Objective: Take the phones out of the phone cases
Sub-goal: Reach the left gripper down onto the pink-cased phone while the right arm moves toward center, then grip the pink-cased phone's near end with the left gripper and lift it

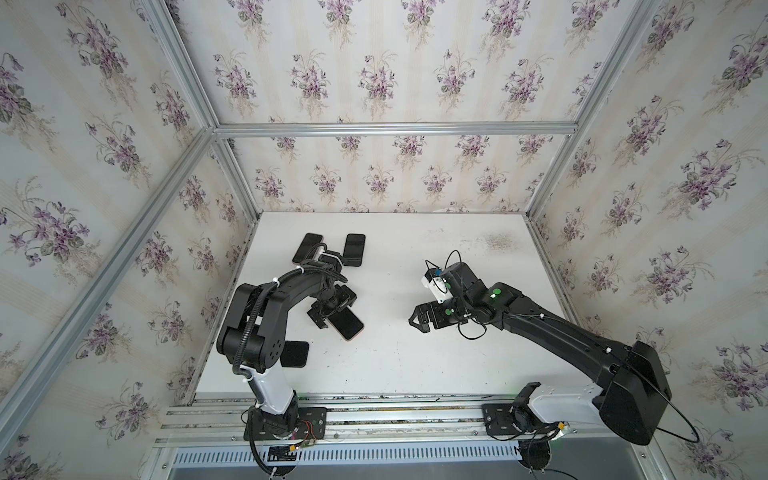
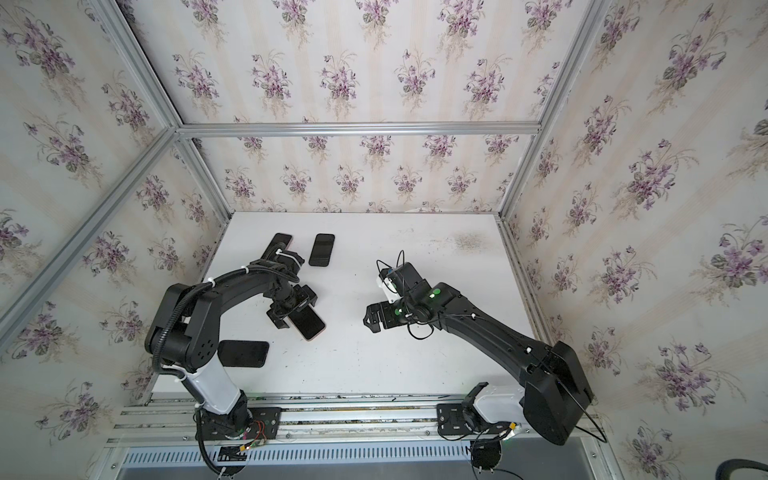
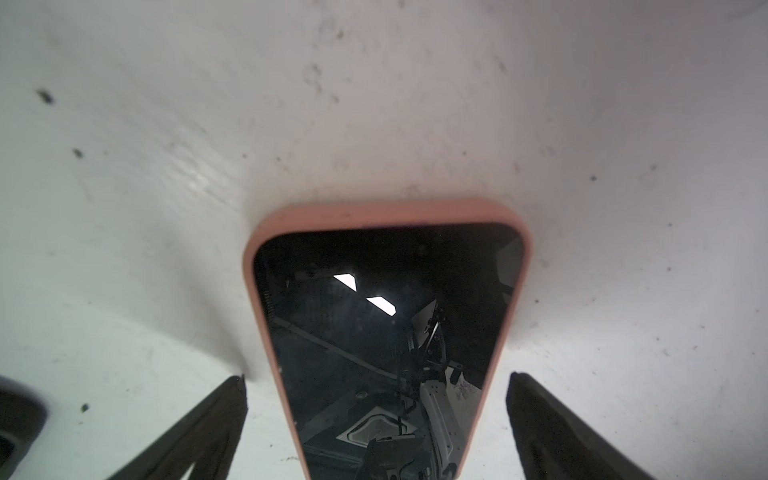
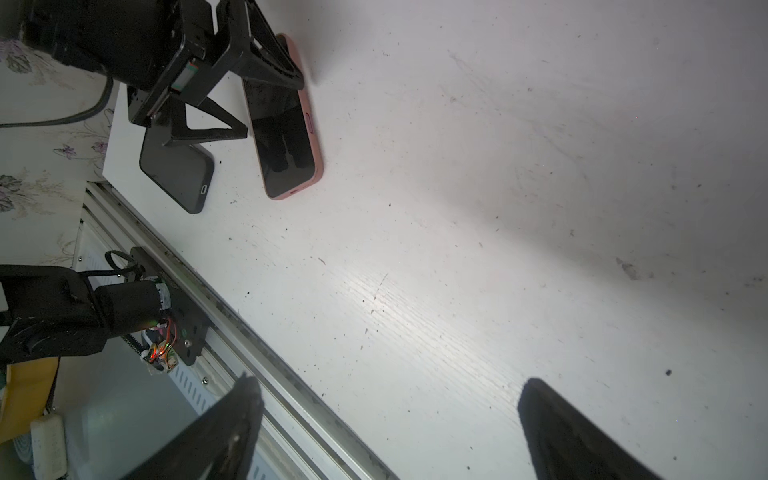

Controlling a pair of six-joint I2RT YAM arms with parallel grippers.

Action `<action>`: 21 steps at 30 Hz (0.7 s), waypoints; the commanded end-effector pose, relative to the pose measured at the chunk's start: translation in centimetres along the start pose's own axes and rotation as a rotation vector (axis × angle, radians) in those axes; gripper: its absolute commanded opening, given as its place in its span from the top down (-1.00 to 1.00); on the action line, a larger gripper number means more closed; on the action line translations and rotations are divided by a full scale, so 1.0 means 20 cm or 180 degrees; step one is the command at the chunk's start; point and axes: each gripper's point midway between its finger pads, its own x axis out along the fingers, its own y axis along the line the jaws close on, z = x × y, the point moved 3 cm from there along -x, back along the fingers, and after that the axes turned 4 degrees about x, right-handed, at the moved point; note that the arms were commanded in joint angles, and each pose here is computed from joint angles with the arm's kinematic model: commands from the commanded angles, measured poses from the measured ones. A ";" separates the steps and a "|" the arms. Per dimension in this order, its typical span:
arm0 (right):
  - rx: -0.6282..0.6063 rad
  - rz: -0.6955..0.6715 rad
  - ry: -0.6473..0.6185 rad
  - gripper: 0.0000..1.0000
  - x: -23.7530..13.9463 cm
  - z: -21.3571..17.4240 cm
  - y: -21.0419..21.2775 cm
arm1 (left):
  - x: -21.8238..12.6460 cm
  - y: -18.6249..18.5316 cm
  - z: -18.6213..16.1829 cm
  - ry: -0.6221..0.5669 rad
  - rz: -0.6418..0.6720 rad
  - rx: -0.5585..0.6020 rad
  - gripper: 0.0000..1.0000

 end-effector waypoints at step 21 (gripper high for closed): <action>-0.0097 0.0194 0.0019 -0.99 0.02 0.03 0.05 | 0.05 0.01 0.01 -0.0076 0.0134 -0.0068 -0.95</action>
